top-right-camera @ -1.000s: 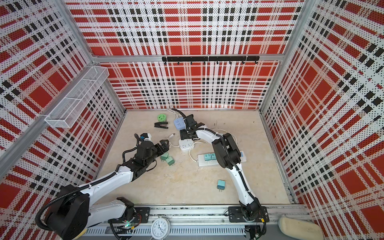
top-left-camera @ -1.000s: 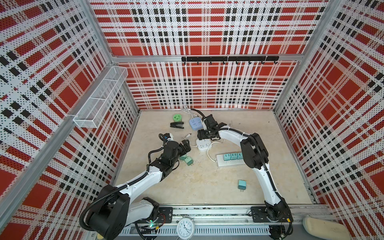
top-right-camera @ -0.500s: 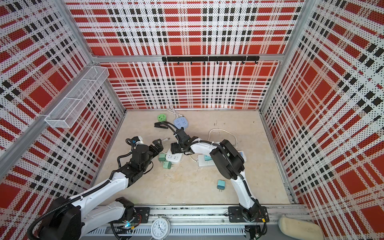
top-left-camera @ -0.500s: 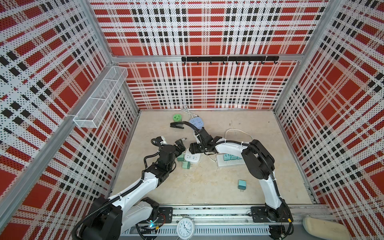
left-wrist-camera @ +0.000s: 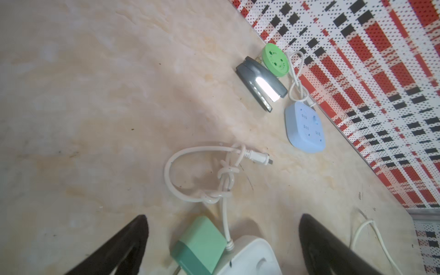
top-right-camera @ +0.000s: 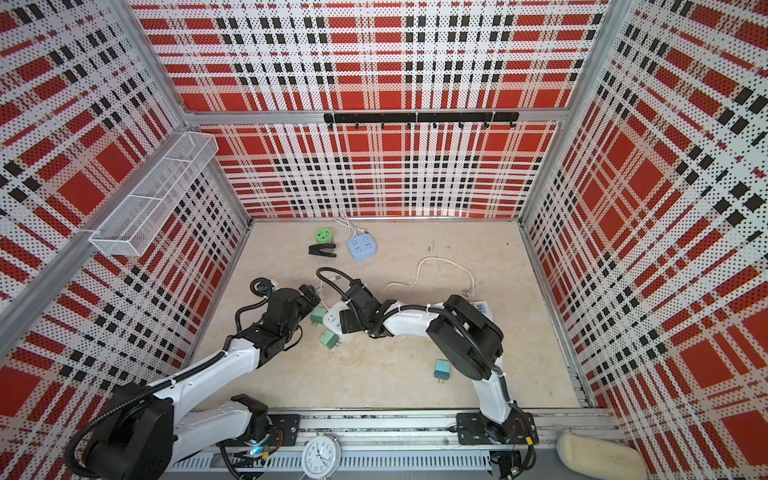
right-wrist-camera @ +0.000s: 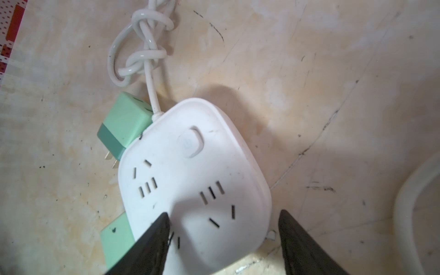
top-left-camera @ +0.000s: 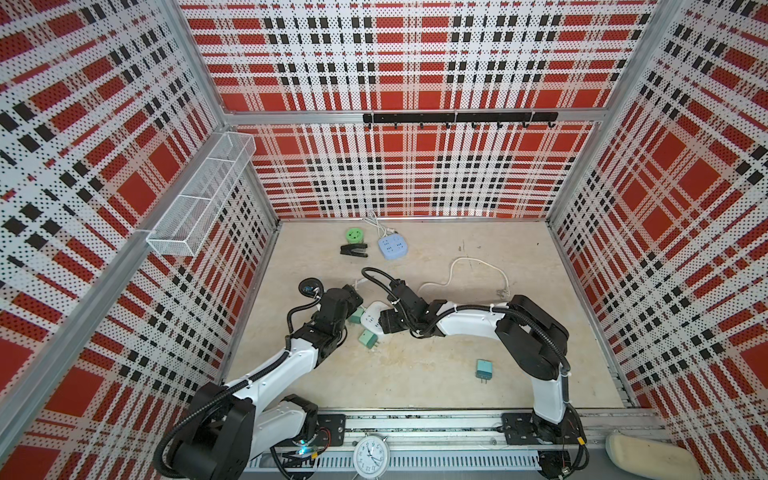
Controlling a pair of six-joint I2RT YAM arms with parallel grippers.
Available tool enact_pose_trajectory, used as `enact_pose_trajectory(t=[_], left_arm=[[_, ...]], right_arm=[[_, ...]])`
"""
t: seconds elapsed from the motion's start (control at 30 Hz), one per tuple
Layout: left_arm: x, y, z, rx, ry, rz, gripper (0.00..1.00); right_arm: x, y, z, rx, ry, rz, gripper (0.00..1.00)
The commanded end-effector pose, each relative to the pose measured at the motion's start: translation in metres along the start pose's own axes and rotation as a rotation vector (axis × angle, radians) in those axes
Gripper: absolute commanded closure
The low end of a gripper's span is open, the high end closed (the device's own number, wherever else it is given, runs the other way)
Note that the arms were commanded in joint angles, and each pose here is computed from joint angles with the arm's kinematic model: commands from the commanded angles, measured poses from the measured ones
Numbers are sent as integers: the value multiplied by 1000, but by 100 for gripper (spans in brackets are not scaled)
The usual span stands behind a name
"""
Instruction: Insert the plug
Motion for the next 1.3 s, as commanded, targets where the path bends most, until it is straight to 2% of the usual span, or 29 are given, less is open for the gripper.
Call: enact_pose_trajectory(t=[0.0, 0.1, 0.23, 0.5, 0.7, 0.87, 0.97, 1.13, 1.27], left_arm=[[10, -9, -24, -64, -54, -60, 1], [36, -21, -41, -140, -109, -135, 1], [60, -35, -52, -226, -208, -151, 1], [96, -67, -64, -392, -341, -177, 1], [96, -72, -66, -416, -363, -145, 1], [95, -67, -64, -396, -360, -151, 1], [93, -66, -64, -386, -355, -158, 1], [91, -66, -64, -384, -351, -146, 1], [90, -67, -65, -389, -356, -133, 1]], right_arm=[[9, -18, -36, -110, -62, 47, 26], [15, -20, -59, -156, -127, 90, 23], [33, 1, -81, -120, -213, 95, 21], [54, 54, -99, -55, -256, 102, 19], [55, 84, -93, 7, -252, 123, 23], [51, 92, -88, 19, -242, 137, 29], [45, 95, -86, 26, -221, 156, 37], [17, 85, -91, -26, -122, 219, 70], [-11, 60, -93, -105, -20, 250, 79]])
Point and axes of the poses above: each gripper's point midway between its finger pads, its own y axis out along the fingers, its own x axis along the line the jaws close on, z = x × y, the point moved 3 cm from there along -y, back along the fingers, and after that the axes turned 2 degrees about -y, right-handed, at the moved point
